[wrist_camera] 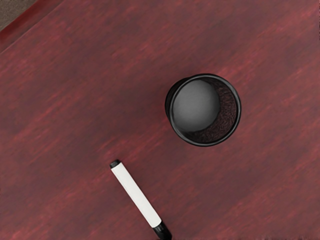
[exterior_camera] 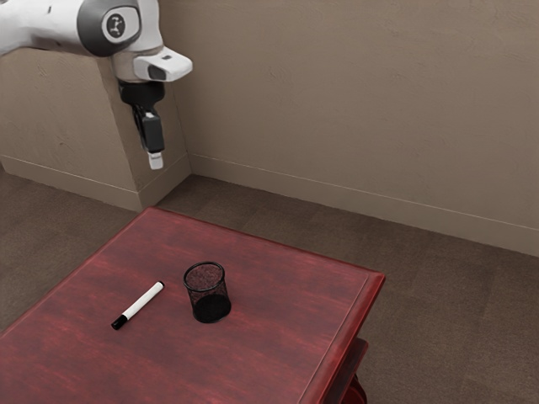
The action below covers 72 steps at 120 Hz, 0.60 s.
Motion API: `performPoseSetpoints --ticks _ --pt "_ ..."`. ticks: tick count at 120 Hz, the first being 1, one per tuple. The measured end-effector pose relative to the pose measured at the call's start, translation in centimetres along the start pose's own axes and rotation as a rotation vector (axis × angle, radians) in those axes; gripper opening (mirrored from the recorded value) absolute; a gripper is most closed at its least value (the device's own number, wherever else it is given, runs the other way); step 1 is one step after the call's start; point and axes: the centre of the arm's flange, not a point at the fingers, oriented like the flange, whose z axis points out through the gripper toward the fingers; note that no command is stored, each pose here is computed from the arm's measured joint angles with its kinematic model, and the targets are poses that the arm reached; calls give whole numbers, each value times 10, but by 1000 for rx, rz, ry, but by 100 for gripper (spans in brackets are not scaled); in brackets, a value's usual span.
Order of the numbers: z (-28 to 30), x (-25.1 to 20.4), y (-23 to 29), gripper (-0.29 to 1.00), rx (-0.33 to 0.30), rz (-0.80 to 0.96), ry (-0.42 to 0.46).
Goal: Put the marker into the pen holder.
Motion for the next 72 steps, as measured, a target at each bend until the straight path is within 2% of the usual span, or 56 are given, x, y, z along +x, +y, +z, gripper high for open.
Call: performPoseSetpoints --ticks 30,41,52,64,72 --pt "5 -2 4 70 -2 49 -8" --pt "66 -6 12 70 -62 30 -15" --pt "94 -7 -1 70 -68 -19 21" --pt "109 -14 -23 70 -49 -78 51" --pt "119 -25 -37 70 14 -122 23"
